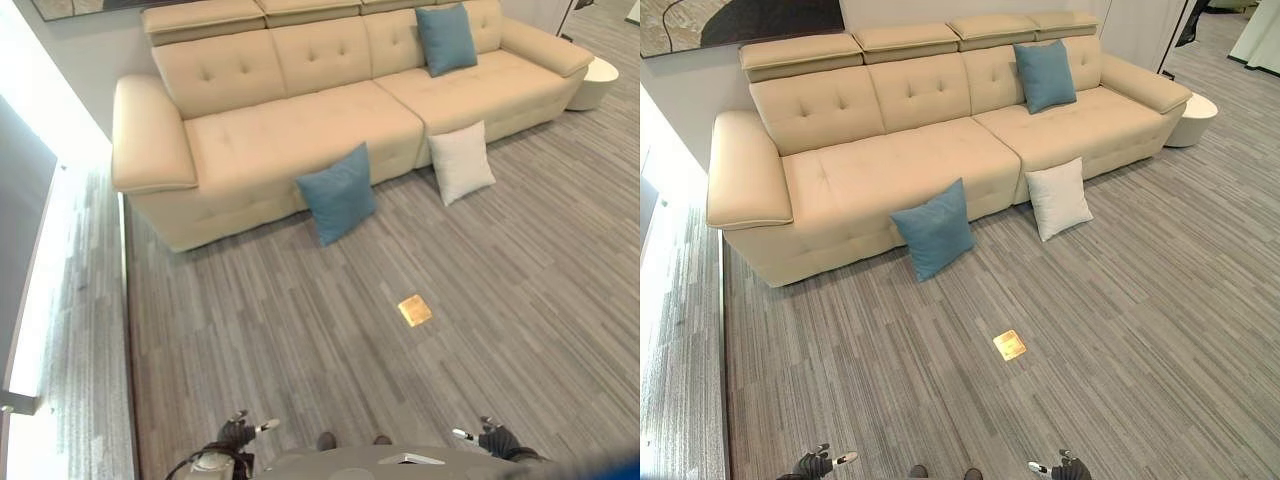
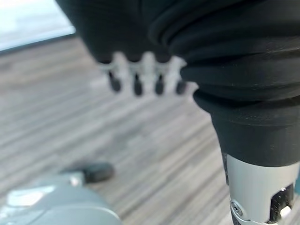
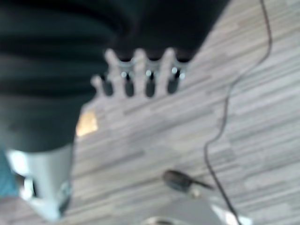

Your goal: Pick up all the scattered cushions and arrange them neatly on the sofa.

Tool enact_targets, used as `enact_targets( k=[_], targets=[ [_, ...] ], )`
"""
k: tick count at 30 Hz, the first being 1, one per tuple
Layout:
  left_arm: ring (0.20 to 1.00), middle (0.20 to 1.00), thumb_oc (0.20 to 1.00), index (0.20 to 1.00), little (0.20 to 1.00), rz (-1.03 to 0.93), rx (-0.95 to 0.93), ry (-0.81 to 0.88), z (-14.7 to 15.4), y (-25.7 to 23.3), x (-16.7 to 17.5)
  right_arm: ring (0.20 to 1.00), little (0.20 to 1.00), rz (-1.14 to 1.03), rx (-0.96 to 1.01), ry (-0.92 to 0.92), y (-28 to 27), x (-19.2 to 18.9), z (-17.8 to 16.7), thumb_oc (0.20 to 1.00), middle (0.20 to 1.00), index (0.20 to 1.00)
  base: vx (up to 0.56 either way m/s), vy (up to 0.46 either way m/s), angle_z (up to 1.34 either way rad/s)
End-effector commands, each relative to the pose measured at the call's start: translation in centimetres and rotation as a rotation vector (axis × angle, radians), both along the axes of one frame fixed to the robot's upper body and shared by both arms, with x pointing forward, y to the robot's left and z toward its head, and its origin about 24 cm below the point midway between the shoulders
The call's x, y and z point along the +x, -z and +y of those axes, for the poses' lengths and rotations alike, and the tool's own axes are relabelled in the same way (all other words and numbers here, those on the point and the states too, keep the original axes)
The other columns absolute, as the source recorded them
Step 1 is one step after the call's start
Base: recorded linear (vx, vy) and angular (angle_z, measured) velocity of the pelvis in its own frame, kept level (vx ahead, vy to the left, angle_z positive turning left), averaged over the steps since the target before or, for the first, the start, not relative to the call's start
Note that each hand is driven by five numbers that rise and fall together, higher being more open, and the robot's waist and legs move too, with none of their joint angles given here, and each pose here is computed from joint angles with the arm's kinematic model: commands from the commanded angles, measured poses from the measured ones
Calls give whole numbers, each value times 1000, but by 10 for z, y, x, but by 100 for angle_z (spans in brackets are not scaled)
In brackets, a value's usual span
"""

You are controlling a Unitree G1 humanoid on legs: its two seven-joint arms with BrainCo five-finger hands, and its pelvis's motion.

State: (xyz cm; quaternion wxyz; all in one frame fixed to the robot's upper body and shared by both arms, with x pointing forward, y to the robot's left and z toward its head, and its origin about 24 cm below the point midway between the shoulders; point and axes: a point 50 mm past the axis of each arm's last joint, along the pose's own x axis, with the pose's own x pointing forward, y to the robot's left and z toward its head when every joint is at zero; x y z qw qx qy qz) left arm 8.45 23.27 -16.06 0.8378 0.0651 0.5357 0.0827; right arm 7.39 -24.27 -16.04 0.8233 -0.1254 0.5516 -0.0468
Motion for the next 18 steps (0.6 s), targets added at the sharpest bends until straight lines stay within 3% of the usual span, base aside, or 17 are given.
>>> enact_targets(
  k=[1, 18],
  targets=[
    [1000, 1000, 1000, 1000, 1000, -36, 9, 9, 3, -4, 21, 1000, 1000, -11, -22, -10, -3, 10, -7, 1000, 1000, 1000, 0, 0, 0],
    [1000, 1000, 1000, 1000, 1000, -42, 19, 29, 1, -6, 31, 1000, 1000, -23, -11, 11, -4, 22, -3, 1000, 1000, 1000, 29, 41, -5]
  ],
)
